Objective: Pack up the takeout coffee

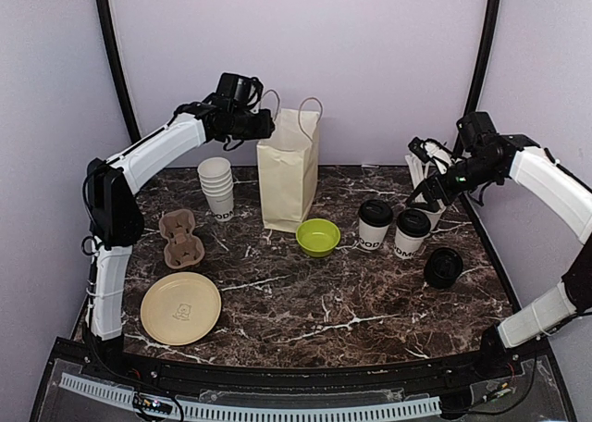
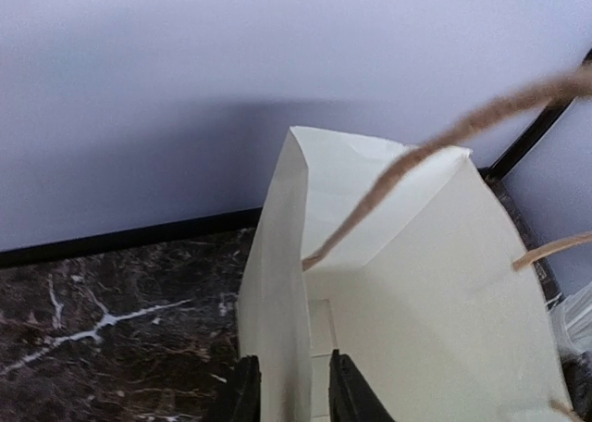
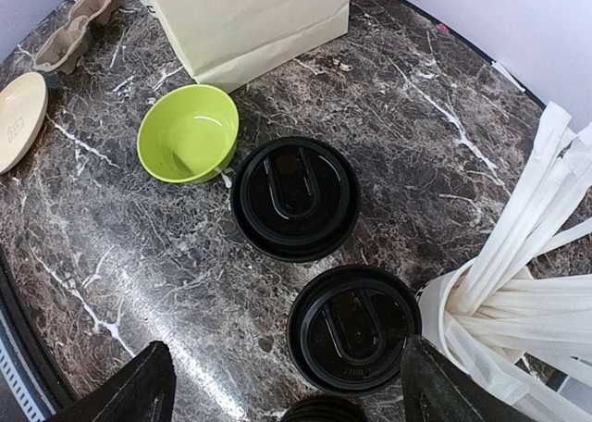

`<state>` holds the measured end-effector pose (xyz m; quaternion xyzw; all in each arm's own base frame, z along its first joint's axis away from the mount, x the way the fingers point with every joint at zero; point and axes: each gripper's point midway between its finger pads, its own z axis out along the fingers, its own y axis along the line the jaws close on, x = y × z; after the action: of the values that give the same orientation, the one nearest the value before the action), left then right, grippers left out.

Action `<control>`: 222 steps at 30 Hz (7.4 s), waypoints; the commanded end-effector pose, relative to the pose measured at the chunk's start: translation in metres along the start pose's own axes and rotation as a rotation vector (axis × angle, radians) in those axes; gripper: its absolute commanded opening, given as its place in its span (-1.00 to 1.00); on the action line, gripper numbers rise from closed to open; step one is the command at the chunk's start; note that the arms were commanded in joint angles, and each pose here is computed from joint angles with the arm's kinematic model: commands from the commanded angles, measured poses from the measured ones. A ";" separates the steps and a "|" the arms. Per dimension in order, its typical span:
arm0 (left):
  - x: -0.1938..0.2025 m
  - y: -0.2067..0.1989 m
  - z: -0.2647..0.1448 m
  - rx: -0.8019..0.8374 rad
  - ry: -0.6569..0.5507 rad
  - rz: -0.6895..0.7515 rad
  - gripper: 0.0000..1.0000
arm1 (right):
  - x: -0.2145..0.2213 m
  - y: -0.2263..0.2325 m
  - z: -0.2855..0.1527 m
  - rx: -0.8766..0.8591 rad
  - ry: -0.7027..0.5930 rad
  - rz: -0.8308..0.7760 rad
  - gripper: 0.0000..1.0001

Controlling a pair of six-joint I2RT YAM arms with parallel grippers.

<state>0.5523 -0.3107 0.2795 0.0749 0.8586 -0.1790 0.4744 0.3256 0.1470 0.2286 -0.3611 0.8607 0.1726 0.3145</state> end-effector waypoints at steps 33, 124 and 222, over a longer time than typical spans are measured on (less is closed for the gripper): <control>0.046 -0.174 -0.300 0.784 0.098 0.331 -1.00 | -0.067 -0.015 -0.090 0.199 -0.247 0.005 0.70; 0.258 0.213 -0.130 -0.584 0.614 -0.578 -0.04 | -0.025 0.024 -0.020 -0.135 -0.235 -0.010 0.65; 0.053 -0.228 -0.317 1.378 -0.250 0.458 -0.68 | -0.115 0.172 -0.037 -0.636 -0.240 -0.284 -0.95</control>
<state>0.2228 -0.3964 0.4324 0.4800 0.5138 -0.5667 0.4295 0.2498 0.2989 0.3323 -0.5286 0.6779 0.4159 0.2968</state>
